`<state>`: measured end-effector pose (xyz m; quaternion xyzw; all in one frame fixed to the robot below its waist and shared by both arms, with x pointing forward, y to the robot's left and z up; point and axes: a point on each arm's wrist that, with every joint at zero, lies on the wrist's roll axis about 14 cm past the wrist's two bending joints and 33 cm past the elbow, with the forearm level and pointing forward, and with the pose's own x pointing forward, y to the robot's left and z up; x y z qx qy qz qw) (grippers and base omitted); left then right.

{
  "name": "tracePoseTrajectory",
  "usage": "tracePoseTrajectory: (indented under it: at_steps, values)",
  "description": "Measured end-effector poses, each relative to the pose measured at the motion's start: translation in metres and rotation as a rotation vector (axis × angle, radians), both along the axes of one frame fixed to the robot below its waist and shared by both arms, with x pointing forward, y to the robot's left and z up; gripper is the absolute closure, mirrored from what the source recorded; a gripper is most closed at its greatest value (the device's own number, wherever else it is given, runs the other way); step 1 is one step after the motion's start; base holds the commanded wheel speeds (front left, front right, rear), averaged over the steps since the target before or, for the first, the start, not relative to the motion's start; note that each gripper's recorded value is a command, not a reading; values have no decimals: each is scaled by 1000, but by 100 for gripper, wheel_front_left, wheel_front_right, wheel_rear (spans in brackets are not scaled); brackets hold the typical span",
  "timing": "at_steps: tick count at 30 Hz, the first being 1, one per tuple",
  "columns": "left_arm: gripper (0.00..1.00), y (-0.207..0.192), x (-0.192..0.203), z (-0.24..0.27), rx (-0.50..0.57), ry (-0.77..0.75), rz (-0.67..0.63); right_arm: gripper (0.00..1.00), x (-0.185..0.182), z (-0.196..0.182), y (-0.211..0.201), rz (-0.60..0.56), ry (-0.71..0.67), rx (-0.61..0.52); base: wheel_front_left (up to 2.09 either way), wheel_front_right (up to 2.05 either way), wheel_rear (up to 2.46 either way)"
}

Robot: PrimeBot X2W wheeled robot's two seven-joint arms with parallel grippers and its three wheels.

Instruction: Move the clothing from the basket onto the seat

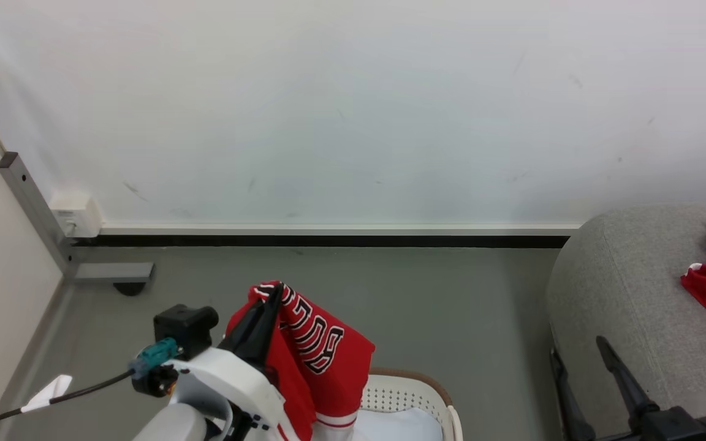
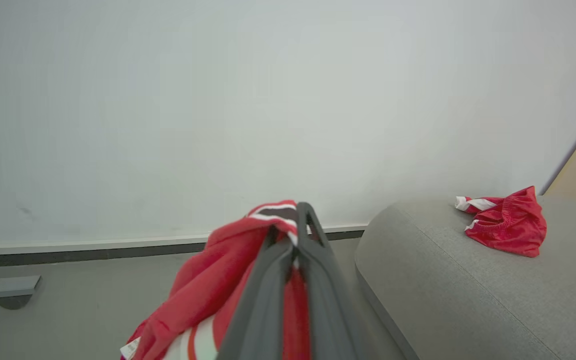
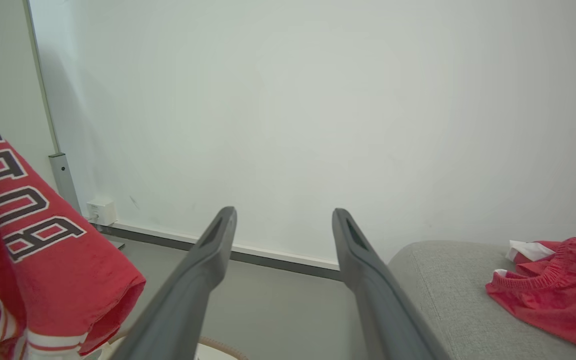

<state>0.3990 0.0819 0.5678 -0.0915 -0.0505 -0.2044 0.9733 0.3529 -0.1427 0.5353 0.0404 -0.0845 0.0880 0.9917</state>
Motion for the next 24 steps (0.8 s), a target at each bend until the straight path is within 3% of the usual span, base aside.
tracePoseTrajectory:
  at_steps: [5,8,9,15,24]
  values:
    - [100,-4,-7,19,18,-40,-27,0,-5,2,35,118,-10,-39,0,0,0]
    - [100,-8,-10,27,26,-61,-46,0,-7,5,58,221,-24,-76,0,0,0]
    - [100,-13,-13,32,30,-71,-62,0,-10,6,75,303,-28,-102,0,0,0]
    - [100,-29,-21,40,45,-89,-116,0,-13,9,111,487,-41,-183,0,0,0]
    - [100,-66,-37,51,43,-121,-233,0,0,18,148,642,-41,-242,0,0,0]
